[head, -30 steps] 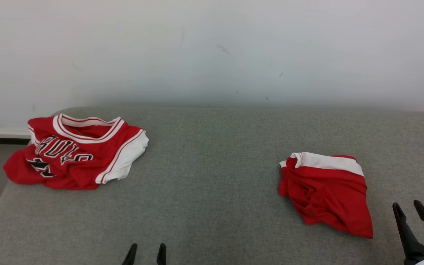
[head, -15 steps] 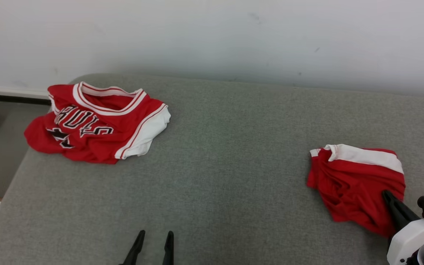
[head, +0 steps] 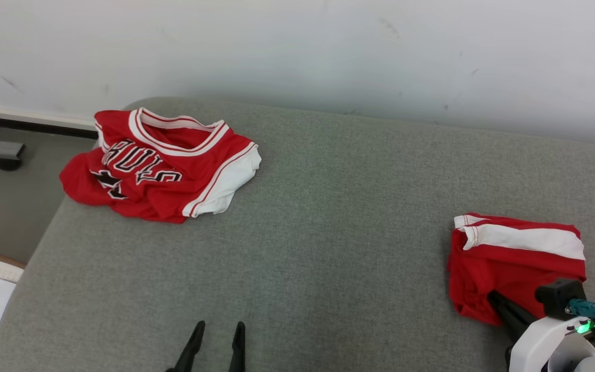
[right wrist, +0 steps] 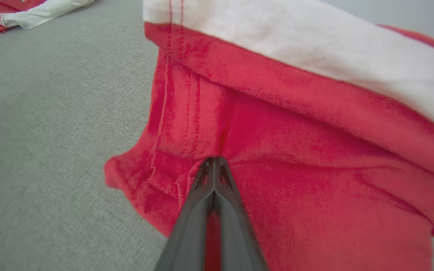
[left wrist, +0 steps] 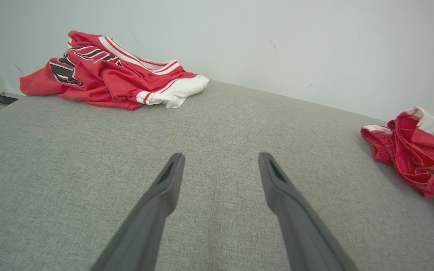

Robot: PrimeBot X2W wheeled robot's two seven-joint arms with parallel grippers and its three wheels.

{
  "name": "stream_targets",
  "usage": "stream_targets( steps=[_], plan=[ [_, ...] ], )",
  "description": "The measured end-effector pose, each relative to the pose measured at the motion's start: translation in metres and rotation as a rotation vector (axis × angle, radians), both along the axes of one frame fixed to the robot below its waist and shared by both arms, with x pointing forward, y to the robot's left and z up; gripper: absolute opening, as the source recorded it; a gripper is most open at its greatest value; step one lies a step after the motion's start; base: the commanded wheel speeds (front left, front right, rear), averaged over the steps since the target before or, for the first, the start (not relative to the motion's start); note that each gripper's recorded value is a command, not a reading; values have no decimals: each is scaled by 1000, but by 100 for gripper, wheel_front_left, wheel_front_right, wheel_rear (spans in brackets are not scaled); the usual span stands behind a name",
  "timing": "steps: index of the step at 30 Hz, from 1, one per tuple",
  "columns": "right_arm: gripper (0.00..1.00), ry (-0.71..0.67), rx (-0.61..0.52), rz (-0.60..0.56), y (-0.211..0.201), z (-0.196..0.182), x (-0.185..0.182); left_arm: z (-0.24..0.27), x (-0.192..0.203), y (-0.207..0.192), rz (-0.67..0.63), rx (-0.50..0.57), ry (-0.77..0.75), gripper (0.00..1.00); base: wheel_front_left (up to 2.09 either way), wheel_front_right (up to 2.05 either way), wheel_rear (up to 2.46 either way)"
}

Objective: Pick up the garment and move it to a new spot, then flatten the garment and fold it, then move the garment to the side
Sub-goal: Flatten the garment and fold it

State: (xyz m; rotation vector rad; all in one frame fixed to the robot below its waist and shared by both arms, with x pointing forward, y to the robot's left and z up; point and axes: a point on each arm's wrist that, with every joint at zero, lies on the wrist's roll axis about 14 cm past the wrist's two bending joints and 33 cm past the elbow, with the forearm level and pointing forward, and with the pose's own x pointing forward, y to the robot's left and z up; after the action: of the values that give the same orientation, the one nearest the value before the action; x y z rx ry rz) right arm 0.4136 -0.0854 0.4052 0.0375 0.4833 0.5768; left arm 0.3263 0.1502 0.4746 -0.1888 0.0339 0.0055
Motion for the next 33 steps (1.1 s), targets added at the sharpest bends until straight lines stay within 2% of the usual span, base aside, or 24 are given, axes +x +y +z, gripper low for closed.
stream_targets(
  steps=[5, 18, 21, 28, 30, 32, 33],
  plan=[
    [0, 23, 21, 51, 14, 2, -9, 2, -2, 0, 2, -8, -7, 100, 0, 0, 0],
    [0, 150, -20, 162, 30, -19, -40, 4, -5, -1, 9, -23, -11, 100, 0, 0, 0],
    [0, 146, -20, 175, 31, -17, -44, 4, -6, 0, 13, -26, -12, 100, 0, 0, 0],
    [0, 39, 64, 157, 32, 14, -50, 9, -14, 1, 15, -28, -31, 100, 0, 0, 0],
    [16, -2, 88, 130, 24, 25, -51, 10, -16, 1, 14, -28, -37, 100, 0, 0, 0],
    [47, -41, 102, 82, 8, 33, -50, 13, -16, 1, 9, -27, -48, 100, 0, 0, 0],
    [66, -60, 102, 57, -2, 36, -49, 15, -16, 0, 5, -27, -54, 100, 0, 0, 0]
  ],
)
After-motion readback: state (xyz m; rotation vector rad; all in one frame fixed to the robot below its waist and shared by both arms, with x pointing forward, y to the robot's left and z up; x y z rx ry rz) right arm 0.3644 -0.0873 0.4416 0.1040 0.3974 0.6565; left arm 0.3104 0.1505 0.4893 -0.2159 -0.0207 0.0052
